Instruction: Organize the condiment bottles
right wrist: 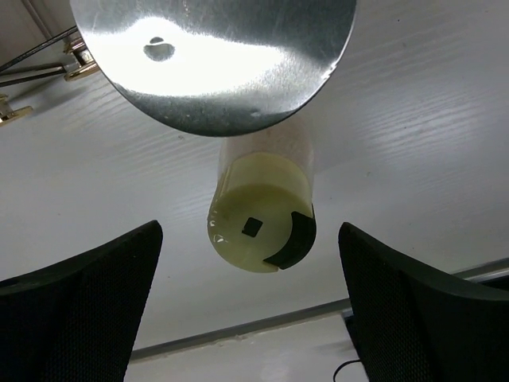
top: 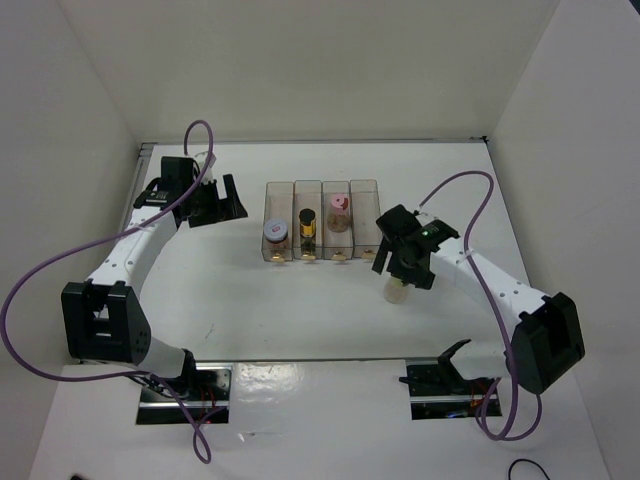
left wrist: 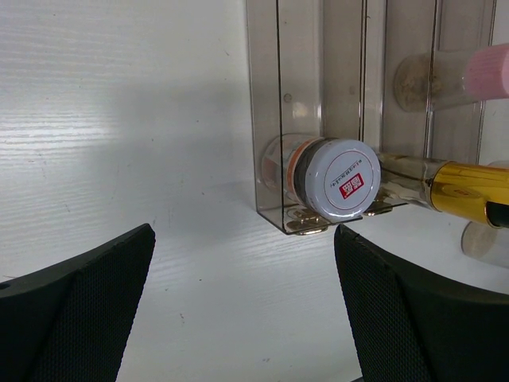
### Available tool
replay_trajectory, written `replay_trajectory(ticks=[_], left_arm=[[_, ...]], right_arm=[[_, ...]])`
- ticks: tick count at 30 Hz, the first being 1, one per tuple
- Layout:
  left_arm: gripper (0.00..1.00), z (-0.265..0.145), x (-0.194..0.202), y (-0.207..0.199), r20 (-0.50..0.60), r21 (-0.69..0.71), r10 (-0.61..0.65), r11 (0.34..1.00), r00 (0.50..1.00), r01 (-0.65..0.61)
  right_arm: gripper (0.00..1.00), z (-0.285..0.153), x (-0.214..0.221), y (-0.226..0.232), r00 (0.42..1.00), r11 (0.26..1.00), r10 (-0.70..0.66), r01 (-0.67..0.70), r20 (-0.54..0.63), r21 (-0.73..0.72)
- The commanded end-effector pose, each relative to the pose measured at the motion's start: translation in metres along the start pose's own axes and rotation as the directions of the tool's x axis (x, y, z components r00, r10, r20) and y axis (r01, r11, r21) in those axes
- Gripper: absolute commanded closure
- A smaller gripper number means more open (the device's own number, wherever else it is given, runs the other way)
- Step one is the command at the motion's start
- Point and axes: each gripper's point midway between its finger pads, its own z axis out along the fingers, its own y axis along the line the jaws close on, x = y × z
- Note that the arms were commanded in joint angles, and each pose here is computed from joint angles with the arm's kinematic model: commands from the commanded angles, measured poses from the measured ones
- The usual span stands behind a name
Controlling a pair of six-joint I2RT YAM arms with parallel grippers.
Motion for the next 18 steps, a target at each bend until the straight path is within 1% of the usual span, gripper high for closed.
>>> replay_trajectory(ticks=[1,2,3,6,9,13,15,16,18], left_arm=[[0.01,-0.003,-0.008,-0.006,0.037,0.036,0.024,0.999,0.999,-0.026],[0.01,-0.003,-0.008,-0.006,0.037,0.036,0.024,0.999,0.999,-0.026],[0.01,-0.003,-0.008,-0.006,0.037,0.036,0.024,0.999,0.999,-0.026],[0.01,-0.003,-0.008,-0.006,0.037,0.036,0.024,0.999,0.999,-0.026],[0.01,-0.003,-0.008,-0.006,0.037,0.036,0.024,0.999,0.999,-0.026],[0.01,-0.003,-0.008,-0.006,0.037,0.036,0.024,0.999,0.999,-0.026],[0.01,-0.003,-0.008,-0.006,0.037,0.036,0.024,0.999,0.999,-0.026],[0.01,-0.003,-0.008,-0.006,0.037,0.036,0.024,0.999,0.999,-0.026],[0.01,-0.003,-0.008,-0.006,0.037,0.036,0.024,0.999,0.999,-0.026]], right_arm=[[0.06,-0.002,-0.008,0.000,0.999,0.999,0.019,-0.020,0.040,0.025],[0.09,0.000,-0.007,0.000,0.999,0.999,0.015,-0.016,0.033,0.034],[0.14,0.001,-0.009,-0.002,0.999,0.999,0.015,-0.017,0.043,0.041],[0.21,0.003,-0.010,0.000,0.999,0.999,0.003,-0.005,0.044,0.040],[0.21,0.004,-0.013,0.004,0.998,1.000,0.001,-0.002,0.057,0.023],[0.25,0.008,-0.013,0.002,0.998,0.999,-0.017,0.014,0.057,0.045],[0.27,0.011,-0.015,0.002,0.998,0.998,-0.018,0.014,0.065,0.053],[0.31,0.011,-0.015,0.002,0.998,0.998,-0.018,0.014,0.065,0.053],[0.36,0.015,-0.013,0.002,0.998,0.998,-0.029,0.025,0.061,0.058]])
